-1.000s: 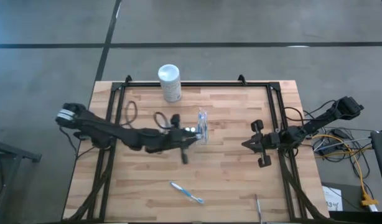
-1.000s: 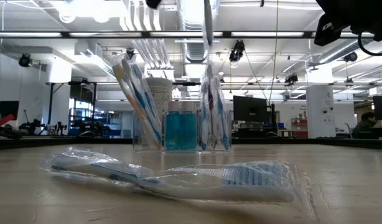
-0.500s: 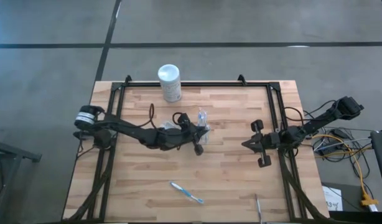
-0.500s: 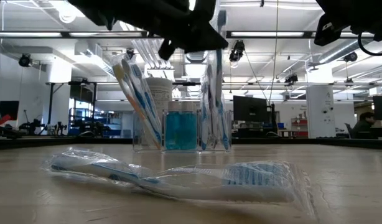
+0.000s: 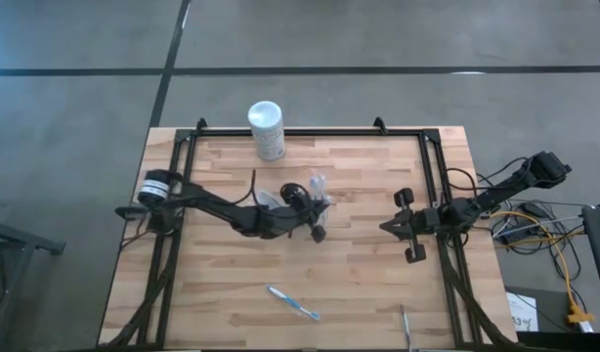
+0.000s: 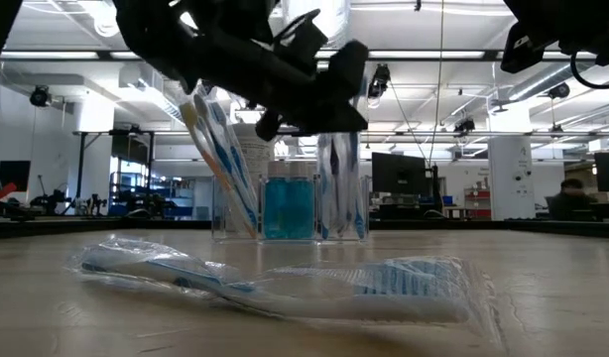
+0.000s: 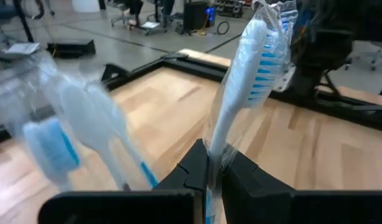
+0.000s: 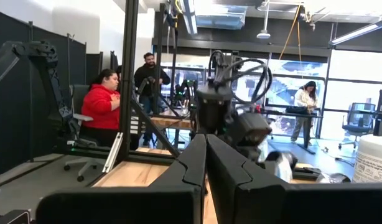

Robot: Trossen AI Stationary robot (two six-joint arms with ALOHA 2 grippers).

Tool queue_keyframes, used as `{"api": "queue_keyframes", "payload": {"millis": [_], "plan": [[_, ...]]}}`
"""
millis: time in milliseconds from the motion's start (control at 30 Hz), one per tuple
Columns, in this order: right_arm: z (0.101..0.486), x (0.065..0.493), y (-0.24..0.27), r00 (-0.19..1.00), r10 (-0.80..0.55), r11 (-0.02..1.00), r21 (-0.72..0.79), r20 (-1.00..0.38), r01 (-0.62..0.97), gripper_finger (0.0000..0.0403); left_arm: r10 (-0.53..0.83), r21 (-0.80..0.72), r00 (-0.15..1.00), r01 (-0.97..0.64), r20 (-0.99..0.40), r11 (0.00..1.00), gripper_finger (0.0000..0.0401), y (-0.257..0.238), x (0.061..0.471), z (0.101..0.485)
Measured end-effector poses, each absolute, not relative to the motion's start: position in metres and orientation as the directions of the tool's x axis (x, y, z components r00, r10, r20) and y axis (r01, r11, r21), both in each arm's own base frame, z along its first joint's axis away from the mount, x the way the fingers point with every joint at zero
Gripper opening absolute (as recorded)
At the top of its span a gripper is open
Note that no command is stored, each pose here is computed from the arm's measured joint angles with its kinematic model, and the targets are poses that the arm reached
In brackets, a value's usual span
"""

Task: Pick & Place toothbrushing station
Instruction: Put the blue toothbrush into the transparent organizer, then put the purple toothbrush into the transparent organizer

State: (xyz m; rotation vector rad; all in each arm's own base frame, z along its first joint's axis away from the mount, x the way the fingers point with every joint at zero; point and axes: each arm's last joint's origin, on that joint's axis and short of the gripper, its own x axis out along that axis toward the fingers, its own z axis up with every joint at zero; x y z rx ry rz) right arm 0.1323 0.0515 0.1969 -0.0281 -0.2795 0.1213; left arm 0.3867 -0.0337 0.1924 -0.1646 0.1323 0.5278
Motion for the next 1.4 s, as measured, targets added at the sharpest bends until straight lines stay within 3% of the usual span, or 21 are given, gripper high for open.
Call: {"api": "queue_keyframes", "payload": {"millis": [633,1400], "plan": [[0.197,0.132,0.051,0.954,0.123,0.992,-0.043,0.273,-0.116,0.0008,0.476,-0.117,0.854,-0.505,-0.21,0.855,0.0023,-0.03,0.395,0.164],[0.197,0.132,0.052,0.954,0.124,0.992,-0.042,0.272,-0.117,0.0008,0.402,-0.077,0.892,-0.425,-0.208,0.902,0.0207,-0.032,0.389,0.184]]}}
